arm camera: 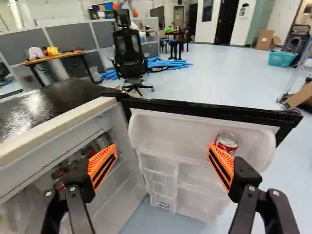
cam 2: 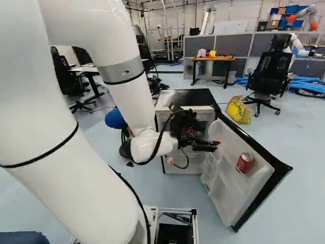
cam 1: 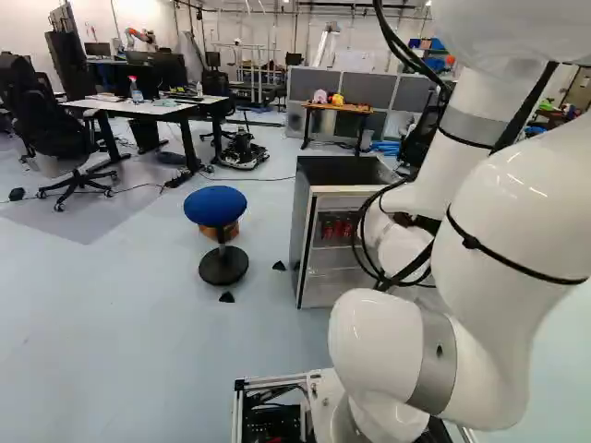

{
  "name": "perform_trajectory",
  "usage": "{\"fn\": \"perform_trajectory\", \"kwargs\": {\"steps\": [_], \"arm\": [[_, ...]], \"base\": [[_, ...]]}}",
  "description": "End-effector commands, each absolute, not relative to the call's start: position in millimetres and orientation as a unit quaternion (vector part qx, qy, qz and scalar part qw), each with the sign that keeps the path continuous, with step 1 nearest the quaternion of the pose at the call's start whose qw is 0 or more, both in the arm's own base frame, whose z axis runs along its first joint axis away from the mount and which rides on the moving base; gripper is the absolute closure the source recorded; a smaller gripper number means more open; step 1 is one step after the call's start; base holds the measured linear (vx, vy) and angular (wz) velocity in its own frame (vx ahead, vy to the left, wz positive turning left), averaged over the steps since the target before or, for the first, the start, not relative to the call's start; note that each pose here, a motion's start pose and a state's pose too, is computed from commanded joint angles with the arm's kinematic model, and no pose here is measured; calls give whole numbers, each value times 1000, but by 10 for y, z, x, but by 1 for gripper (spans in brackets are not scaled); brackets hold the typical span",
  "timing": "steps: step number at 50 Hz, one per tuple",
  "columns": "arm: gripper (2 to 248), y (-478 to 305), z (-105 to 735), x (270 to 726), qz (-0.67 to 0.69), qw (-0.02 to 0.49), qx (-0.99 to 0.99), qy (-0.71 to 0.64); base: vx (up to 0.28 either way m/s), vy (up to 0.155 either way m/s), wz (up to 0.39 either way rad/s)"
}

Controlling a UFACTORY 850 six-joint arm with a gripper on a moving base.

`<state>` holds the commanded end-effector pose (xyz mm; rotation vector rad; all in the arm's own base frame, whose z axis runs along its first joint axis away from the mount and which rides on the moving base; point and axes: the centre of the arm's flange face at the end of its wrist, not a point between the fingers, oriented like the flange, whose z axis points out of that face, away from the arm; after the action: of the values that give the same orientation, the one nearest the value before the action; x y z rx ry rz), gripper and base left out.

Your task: Grab a drink from the fridge

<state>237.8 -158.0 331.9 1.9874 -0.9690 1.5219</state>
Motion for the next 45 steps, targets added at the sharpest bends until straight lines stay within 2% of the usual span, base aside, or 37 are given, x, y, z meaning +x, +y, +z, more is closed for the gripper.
{"fn": "perform_trajectory", "kwargs": {"steps": [23,45], "arm": [[3,-1359,3239,2483,560,166,773,-247],[3,-1324,3010,2776,531,110,824,-166]], "base": [[0,0,0],[0,0,0]]}}
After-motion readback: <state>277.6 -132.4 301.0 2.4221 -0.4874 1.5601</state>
